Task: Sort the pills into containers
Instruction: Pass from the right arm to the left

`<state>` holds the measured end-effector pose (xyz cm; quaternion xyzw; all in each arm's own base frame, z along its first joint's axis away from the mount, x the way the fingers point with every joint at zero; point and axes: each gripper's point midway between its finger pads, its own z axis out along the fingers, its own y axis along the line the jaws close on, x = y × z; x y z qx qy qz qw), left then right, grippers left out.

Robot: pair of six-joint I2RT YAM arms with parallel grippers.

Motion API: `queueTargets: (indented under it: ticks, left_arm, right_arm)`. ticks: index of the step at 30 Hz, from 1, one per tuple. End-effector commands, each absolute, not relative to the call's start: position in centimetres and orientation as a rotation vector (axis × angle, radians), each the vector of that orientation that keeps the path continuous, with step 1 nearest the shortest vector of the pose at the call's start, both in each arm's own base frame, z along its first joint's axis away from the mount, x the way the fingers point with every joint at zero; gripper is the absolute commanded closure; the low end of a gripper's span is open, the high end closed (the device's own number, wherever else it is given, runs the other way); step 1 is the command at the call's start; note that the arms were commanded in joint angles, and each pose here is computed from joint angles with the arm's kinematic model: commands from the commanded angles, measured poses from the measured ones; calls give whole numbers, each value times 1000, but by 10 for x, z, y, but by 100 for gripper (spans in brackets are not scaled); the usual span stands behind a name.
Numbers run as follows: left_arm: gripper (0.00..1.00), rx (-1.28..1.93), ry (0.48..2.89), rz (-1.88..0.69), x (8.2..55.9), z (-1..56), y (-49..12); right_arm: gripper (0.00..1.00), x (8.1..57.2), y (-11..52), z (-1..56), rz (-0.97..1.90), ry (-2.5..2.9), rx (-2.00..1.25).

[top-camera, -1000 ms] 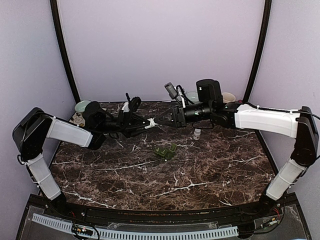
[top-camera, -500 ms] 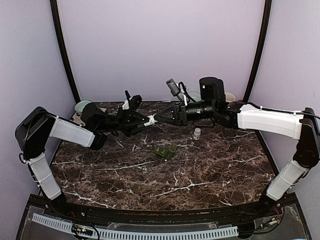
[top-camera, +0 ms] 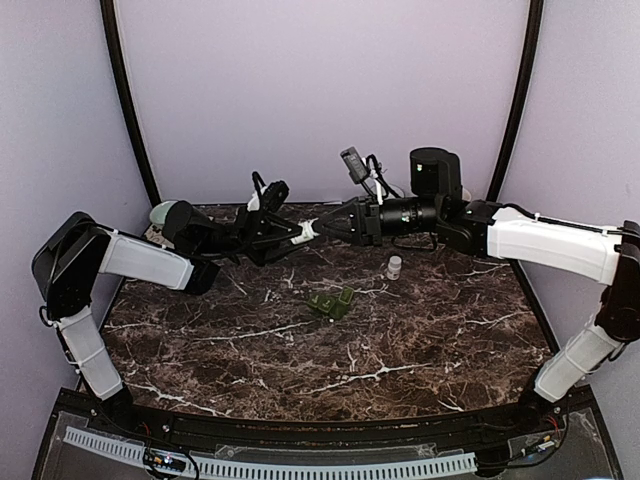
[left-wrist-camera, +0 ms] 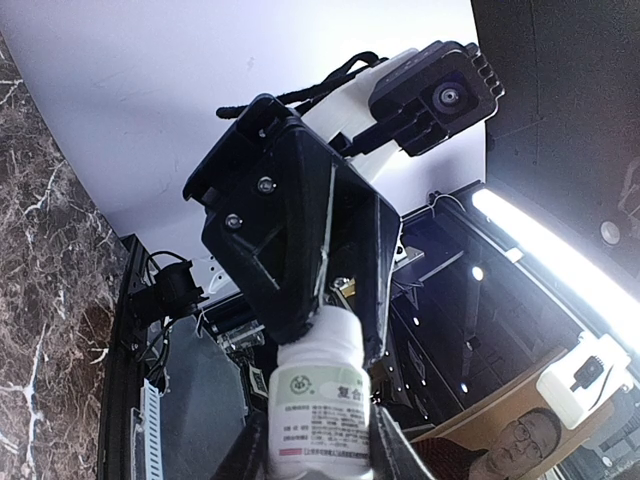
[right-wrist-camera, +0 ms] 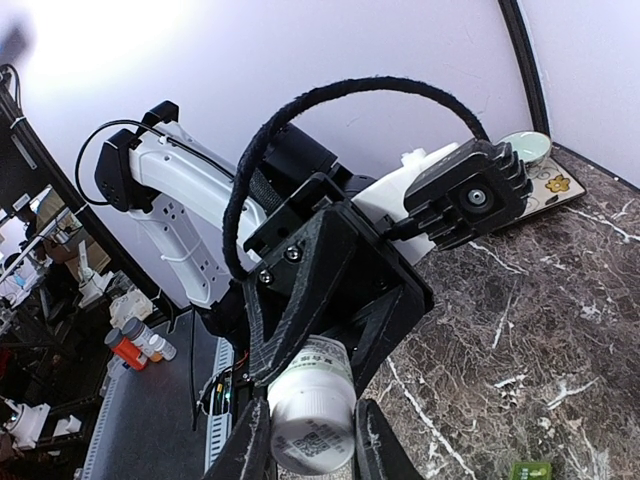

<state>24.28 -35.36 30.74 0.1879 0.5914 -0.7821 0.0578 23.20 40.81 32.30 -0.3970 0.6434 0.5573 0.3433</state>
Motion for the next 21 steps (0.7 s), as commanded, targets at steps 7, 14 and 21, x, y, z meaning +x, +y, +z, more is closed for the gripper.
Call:
queueTargets:
  ticks: [7, 14, 21]
  left_arm:
    - [99, 735, 1450, -2313, 230, 372, -338]
    - [99, 751, 1453, -2313, 228, 371, -340]
    - [99, 752, 1458, -2311, 228, 368, -340]
  right_arm:
    - [96, 220, 405, 313, 1455, 1755, -1048]
    - [82, 218, 405, 320, 1490, 1748, -1033]
    - [68, 216, 405, 324, 1511, 1739, -1028]
